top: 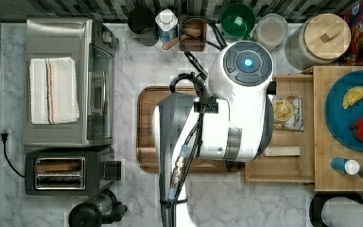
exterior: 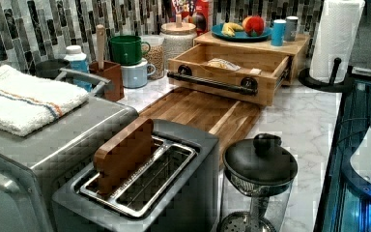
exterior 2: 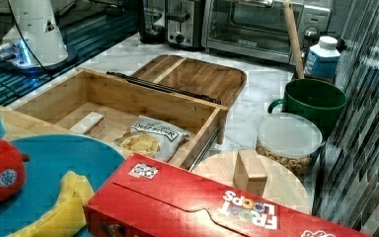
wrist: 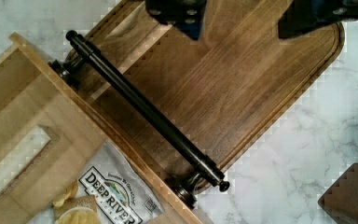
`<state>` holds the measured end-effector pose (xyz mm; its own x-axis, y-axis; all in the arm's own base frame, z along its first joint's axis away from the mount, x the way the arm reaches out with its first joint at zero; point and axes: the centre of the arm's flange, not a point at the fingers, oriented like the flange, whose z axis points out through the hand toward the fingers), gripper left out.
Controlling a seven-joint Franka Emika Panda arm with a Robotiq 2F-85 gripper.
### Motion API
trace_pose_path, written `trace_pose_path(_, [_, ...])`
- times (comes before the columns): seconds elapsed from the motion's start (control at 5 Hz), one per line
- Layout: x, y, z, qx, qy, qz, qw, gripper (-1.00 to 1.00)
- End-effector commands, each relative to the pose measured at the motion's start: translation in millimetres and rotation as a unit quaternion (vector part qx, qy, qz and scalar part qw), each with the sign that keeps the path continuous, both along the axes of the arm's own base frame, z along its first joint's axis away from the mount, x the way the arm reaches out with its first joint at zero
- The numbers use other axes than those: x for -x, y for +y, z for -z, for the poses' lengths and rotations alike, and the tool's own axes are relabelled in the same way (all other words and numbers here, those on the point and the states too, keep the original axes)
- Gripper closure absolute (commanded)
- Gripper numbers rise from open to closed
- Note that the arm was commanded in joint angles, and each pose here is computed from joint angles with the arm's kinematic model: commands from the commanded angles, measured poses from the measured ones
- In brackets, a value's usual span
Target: Close the drawer.
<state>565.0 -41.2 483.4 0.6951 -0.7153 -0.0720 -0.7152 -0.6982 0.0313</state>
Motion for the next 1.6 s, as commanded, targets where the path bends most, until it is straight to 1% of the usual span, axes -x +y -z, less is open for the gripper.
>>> trace_pose_path(0.2, [0,-1,0,-0.001,-0.001,-0.006,1.0,1.0])
trace_pose_path(0.4, [0,-1,0,-0.001,-0.001,-0.006,1.0,1.0])
trace_pose_path(0.6, [11,16,14,0.0,-0.036,-0.067,0.997,-1.0])
trace_pose_path(0.8, [12,33,19,-0.01,-0.037,-0.142,0.989,-1.0])
trace_pose_path(1.0, [14,55,26,-0.002,-0.023,-0.221,0.975,-1.0])
trace_pose_path(1.2, [20,71,35,-0.014,-0.027,-0.303,0.952,-1.0])
trace_pose_path(1.4, [29,81,48,-0.018,-0.025,-0.34,0.94,1.0])
trace_pose_path(1.6, [34,86,67,-0.026,-0.018,-0.366,0.93,1.0])
